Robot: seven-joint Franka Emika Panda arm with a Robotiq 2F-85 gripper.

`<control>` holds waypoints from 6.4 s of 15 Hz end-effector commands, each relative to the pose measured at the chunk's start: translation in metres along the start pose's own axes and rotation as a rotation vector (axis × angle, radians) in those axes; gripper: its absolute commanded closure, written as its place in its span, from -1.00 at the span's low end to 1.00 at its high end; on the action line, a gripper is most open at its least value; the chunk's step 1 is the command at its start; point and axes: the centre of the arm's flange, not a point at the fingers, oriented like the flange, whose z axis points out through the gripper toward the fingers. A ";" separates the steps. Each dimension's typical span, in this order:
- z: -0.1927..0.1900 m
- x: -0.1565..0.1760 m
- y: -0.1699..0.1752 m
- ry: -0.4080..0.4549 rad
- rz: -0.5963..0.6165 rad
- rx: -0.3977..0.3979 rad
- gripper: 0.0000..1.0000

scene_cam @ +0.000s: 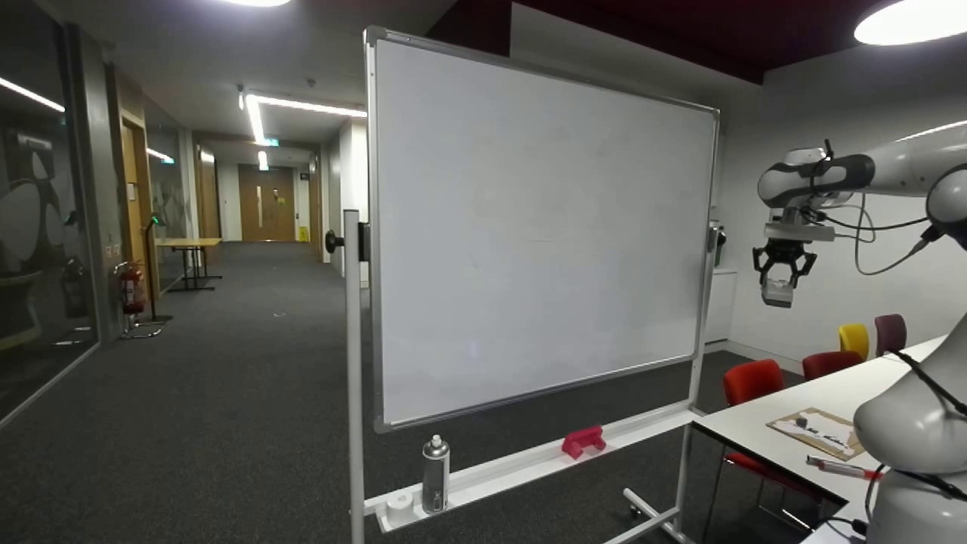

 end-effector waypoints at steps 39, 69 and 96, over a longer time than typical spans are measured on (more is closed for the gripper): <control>0.359 0.116 0.016 0.033 0.294 -0.103 0.35; 0.458 0.075 0.011 0.092 0.120 -0.253 -1.00; 0.376 -0.064 0.034 0.289 -0.503 -0.311 -1.00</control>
